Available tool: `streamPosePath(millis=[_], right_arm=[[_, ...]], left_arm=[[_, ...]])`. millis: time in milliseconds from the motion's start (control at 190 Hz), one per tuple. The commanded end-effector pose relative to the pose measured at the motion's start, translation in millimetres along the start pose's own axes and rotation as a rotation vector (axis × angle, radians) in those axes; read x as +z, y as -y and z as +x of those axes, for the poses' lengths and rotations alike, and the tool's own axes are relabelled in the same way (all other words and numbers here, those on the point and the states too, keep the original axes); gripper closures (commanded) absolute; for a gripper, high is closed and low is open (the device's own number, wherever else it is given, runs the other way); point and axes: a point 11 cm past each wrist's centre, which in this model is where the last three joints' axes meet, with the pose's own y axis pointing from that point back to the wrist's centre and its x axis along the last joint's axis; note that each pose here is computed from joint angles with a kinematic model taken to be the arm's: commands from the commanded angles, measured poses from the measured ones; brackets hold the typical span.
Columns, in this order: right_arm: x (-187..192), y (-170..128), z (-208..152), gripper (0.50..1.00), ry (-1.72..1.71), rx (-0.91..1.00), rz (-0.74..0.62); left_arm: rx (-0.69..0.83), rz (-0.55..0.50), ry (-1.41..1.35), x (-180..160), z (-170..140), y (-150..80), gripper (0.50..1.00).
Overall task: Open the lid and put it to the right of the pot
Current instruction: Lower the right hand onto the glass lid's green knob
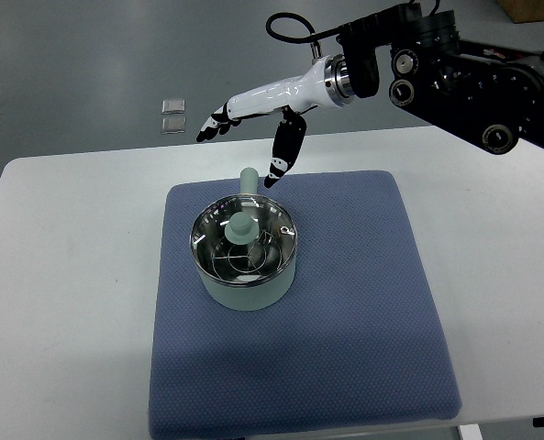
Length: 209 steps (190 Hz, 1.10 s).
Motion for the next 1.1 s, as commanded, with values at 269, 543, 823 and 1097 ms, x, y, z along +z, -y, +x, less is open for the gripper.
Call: streamPosePath(millis=[269, 543, 823, 1097], right_arm=[[-9.6, 21.6, -27.6, 0.572, -0.108, -0.108, -0.019], [-14.2, 37.1, -46.9, 0.574, -0.173, -0.173, -0.032], [-11.2, 36.7, -49.2, 0.579, -0.184, -0.182, -0.044], [-7.7, 34.8, -54.2, 0.634, -0.160, -0.183, -0.024]], left_arm=[[-0.002, -0.003, -0.001, 1.6, -0.6, -0.2, 0.500], [0.003, -0.001, -0.001, 0.7, 1.0, -0.1, 0.500], [0.000, 0.000, -0.001, -0.2, 0.4, 0.0, 0.500], [0.003, 0.000, 0.000, -0.3, 1.1, 0.1, 0.500]])
